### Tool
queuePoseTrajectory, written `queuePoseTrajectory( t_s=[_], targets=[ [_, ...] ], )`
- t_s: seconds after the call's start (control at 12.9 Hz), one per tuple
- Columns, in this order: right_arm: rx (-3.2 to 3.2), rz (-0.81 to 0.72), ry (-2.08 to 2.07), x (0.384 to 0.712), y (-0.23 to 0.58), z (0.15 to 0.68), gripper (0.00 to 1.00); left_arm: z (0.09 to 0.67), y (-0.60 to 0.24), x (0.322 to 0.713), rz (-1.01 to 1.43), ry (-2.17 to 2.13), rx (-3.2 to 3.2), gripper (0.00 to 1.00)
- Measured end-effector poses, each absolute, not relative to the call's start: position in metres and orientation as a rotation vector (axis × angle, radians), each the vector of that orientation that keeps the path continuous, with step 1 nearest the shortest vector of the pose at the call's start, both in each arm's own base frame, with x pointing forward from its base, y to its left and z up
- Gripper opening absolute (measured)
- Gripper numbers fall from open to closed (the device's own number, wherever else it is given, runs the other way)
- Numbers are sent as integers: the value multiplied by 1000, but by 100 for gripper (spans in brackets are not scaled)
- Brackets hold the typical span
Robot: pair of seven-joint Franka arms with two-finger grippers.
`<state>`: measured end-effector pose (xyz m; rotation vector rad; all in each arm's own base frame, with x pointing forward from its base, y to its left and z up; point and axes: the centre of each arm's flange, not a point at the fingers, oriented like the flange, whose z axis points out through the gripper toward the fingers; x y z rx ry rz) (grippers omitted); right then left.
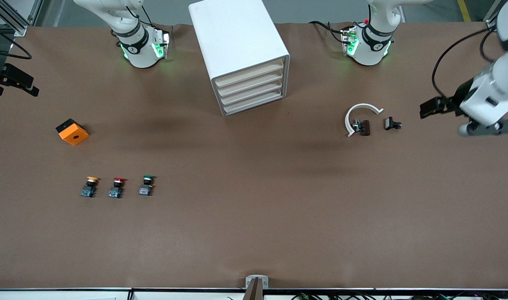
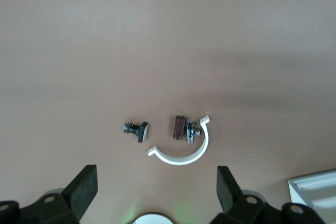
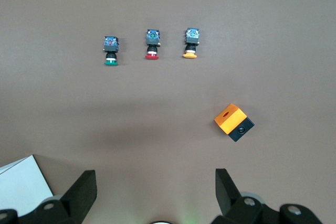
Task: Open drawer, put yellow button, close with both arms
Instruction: 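Reach the left gripper toward the top drawer of the white cabinet, then grasp the top drawer's front edge with the left gripper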
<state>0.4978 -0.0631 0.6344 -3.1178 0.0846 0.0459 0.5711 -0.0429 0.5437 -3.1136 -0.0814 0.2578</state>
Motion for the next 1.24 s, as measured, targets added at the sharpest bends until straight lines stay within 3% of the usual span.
queuePoseTrajectory(
  t_s=[0.62,1.24],
  targets=[
    [-3117,36,92,498,-66,635,100,413,-118,608,460,-392,-3026,100],
    [-3117,36,93,498,-66,635,100,308,-246,577,648,-1225,-2571,100]
  ],
)
